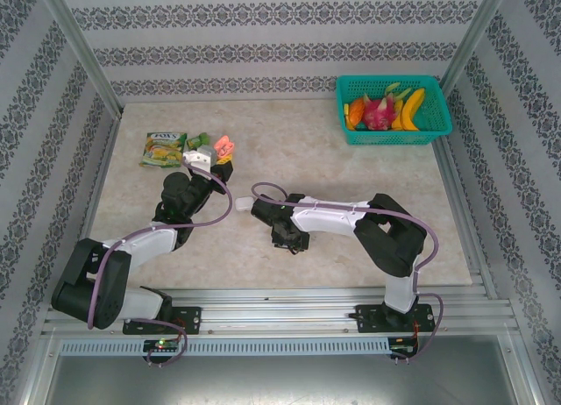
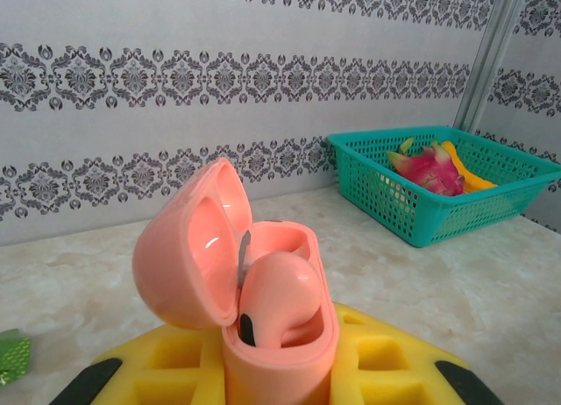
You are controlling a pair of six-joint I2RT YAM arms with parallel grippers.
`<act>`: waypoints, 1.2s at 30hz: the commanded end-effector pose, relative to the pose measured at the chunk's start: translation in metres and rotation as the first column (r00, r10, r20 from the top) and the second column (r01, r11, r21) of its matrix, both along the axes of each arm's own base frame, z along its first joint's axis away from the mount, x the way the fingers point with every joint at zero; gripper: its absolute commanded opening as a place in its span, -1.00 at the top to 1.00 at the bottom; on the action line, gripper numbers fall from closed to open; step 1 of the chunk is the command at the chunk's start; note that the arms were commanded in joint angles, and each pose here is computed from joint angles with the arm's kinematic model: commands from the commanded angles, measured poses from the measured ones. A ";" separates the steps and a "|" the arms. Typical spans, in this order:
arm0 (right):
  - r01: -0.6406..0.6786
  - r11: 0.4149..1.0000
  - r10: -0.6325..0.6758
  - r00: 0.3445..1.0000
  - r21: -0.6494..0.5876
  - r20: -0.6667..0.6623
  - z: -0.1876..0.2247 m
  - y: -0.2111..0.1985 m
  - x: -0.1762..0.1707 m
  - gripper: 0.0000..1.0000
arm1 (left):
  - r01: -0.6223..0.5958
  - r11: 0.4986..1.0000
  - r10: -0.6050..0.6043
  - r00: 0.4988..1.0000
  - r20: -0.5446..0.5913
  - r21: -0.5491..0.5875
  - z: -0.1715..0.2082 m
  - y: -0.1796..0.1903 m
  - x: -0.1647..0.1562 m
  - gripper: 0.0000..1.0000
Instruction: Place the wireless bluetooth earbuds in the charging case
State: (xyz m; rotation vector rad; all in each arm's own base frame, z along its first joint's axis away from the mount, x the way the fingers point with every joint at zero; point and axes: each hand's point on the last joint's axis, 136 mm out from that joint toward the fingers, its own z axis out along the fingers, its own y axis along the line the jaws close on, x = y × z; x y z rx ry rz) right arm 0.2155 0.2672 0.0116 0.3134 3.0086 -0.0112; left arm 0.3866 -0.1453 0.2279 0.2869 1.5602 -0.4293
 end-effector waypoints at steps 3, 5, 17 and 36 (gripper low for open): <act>0.006 1.000 -0.006 1.000 -0.031 -0.007 -0.001 -0.012 -0.003 0.30 | 0.009 0.999 -0.006 0.998 0.058 -0.040 0.018 0.001 0.002 1.00; 0.005 0.999 -0.005 1.000 -0.032 -0.010 -0.002 -0.012 -0.003 0.31 | 0.008 0.999 -0.006 0.998 0.057 -0.041 0.018 0.002 0.002 1.00; -0.011 1.000 0.011 1.000 -0.027 -0.007 0.000 -0.011 -0.004 0.43 | 0.007 0.999 -0.004 0.998 0.062 -0.044 0.021 0.002 0.002 1.00; -0.154 0.988 0.154 0.988 0.003 0.032 0.004 -0.008 0.005 0.48 | 0.006 0.999 -0.004 0.998 0.058 -0.043 0.022 0.002 0.001 1.00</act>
